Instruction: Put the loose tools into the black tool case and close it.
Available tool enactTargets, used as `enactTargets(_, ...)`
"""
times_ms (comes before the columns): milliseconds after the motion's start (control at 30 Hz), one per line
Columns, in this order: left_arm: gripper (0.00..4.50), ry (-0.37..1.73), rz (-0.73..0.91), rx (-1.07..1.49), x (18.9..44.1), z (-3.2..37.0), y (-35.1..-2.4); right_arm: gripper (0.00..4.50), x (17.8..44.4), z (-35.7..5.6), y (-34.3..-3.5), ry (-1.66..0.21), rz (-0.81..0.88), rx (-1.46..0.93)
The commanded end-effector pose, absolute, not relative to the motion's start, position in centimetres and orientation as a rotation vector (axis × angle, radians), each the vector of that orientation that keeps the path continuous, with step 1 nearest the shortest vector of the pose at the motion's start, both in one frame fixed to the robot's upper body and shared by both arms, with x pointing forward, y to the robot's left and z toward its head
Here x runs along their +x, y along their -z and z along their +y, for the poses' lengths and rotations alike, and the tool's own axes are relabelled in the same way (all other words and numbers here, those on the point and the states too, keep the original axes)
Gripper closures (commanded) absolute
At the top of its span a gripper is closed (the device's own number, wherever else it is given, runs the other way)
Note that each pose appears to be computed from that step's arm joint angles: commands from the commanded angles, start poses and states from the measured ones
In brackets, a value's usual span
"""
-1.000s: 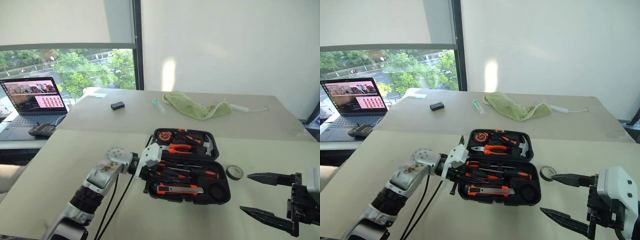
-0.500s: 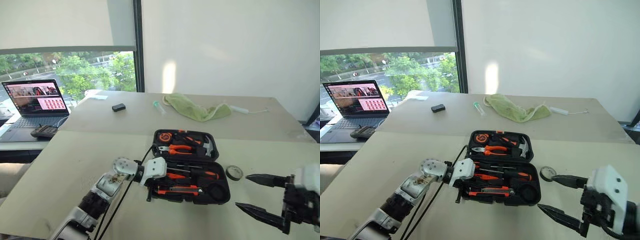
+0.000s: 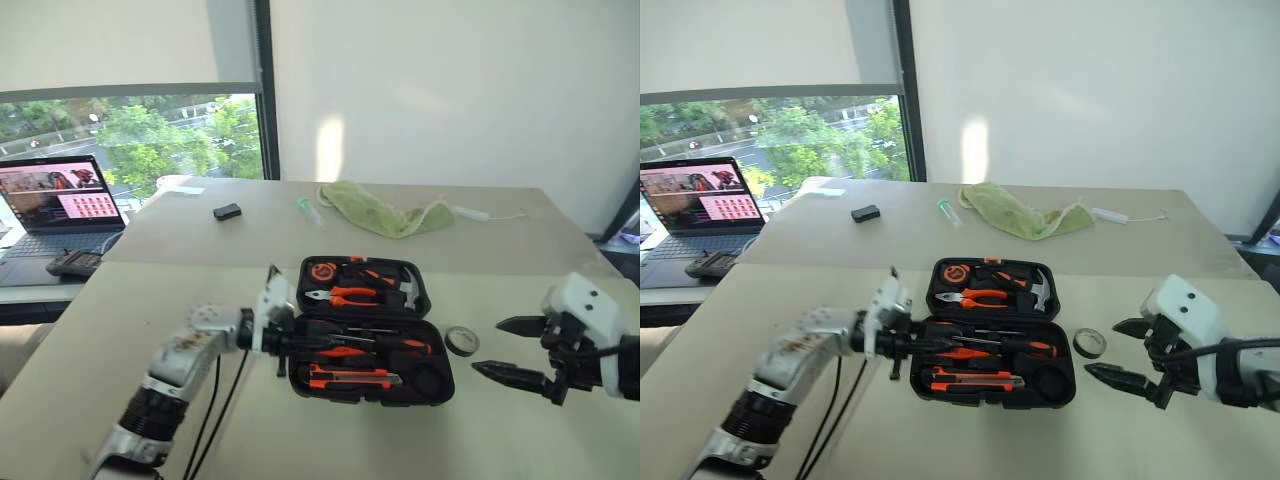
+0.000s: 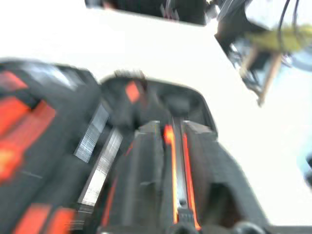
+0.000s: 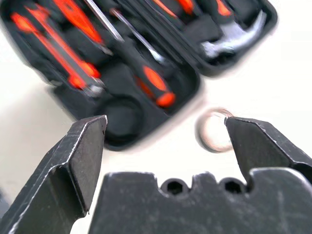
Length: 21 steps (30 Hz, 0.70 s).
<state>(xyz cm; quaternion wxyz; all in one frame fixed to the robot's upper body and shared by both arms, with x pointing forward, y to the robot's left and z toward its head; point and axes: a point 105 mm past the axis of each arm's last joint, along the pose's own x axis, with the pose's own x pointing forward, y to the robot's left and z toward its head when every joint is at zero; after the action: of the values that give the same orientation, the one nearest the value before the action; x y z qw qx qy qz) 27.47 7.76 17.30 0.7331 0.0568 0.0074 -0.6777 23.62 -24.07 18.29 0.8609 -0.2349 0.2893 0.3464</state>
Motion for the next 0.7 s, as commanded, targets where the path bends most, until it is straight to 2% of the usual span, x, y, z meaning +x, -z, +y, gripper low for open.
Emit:
enactTargets(33,1.56,1.5,-0.02,0.121,25.6,7.8,-19.0,0.0,25.2,-25.3,-17.3,-0.747,0.673,-0.6)
enactTargets(100,0.92,1.486,-0.016,0.126,24.8,7.9,-19.3,0.0,26.4,-25.5,-16.8,-0.762,0.692,-0.625)
enactTargets(167,0.1,1.476,-0.011,0.134,24.1,7.9,-19.5,0.0,27.4,-25.6,-16.3,-0.771,0.716,-0.655)
enactTargets(500,0.03,1.399,-0.018,0.168,23.1,8.1,-19.6,0.0,30.6,-26.3,-13.2,-0.83,0.839,-0.752)
enactTargets(533,0.0,1.404,-0.01,0.177,23.0,8.3,-19.5,0.5,30.9,-26.2,-12.9,-0.835,0.848,-0.752)
enactTargets(567,0.0,1.404,-0.005,0.184,23.0,8.5,-19.5,0.68,31.2,-26.2,-12.5,-0.841,0.854,-0.767)
enactTargets(633,0.0,1.399,0.006,0.196,23.1,8.9,-19.3,1.46,31.5,-26.2,-12.1,-0.852,0.866,-0.778)
enactTargets(700,0.0,1.394,0.011,0.207,23.3,9.1,-19.1,2.04,31.7,-26.1,-11.8,-0.868,0.865,-0.785)
